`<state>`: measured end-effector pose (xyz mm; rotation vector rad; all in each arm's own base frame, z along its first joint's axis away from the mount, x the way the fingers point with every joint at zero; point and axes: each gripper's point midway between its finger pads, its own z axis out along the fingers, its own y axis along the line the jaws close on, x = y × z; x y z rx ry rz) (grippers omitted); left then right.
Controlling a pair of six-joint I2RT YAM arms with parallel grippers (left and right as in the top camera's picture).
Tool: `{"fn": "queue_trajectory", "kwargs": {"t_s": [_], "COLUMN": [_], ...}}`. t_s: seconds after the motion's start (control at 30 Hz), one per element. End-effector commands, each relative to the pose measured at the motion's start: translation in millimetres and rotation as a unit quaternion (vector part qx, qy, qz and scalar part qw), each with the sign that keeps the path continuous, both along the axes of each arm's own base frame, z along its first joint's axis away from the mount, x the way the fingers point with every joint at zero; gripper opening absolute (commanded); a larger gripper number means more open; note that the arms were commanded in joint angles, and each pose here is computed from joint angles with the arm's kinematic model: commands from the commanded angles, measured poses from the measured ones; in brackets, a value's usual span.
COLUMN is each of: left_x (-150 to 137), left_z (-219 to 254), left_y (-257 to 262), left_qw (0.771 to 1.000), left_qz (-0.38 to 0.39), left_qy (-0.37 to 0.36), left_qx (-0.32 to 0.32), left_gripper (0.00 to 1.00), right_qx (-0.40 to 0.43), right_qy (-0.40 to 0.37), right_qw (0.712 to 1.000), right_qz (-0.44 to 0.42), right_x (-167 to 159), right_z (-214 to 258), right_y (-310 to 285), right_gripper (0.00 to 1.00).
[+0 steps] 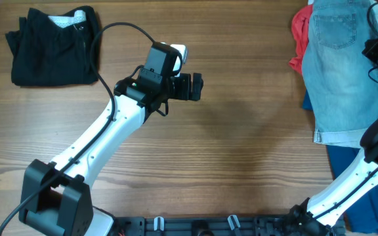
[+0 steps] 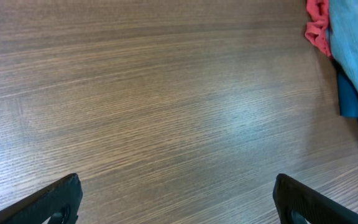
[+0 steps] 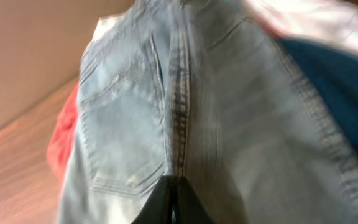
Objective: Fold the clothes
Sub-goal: 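Reach the right gripper to the clothes pile and grasp the light blue jeans, then pull the jeans left with the right gripper and lay them flat mid-table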
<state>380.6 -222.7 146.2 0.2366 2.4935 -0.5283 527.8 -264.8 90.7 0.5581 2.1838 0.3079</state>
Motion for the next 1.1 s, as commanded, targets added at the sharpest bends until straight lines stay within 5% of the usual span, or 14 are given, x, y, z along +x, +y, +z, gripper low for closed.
{"fn": "queue_trajectory", "kwargs": {"t_s": [0.0, 0.3, 0.57, 0.77, 0.9, 1.0, 1.07], "left_x": [8, 32, 50, 53, 50, 47, 47], "left_z": [4, 14, 15, 11, 8, 6, 6], "left_y": [-1, 46, 131, 177, 177, 175, 172], "left_qw": [1.0, 0.997, 0.985, 0.975, 0.975, 0.975, 0.975], "left_qz": [0.009, 0.077, 0.172, 0.224, 0.222, 0.222, 0.22], "left_qy": [-0.012, -0.021, -0.011, 0.001, 0.008, 0.014, 0.015], "left_qx": [-0.001, -0.011, -0.003, 0.001, 0.004, 0.004, 0.002], "left_gripper": [1.0, 1.0, 1.0, 1.0, 1.0, 1.0, 1.0], "right_qx": [-0.009, 0.023, 0.003, -0.044, -0.089, -0.126, -0.152], "right_qy": [-0.037, 0.006, 0.022, 0.019, 0.046, 0.065, 0.071], "right_qw": [0.997, 0.97, 0.913, 0.908, 0.925, 0.926, 0.927], "right_qz": [0.074, 0.243, 0.408, 0.416, 0.366, 0.35, 0.337], "right_x": [15, 21, -17, -34, -19, -9, -1], "right_z": [49, 72, 67, 64, 52, 43, 41], "right_y": [54, 259, 473, 529, 481, 428, 393], "right_gripper": [0.04, 0.04, 0.04, 0.05, 0.35, 0.84, 0.95]}}
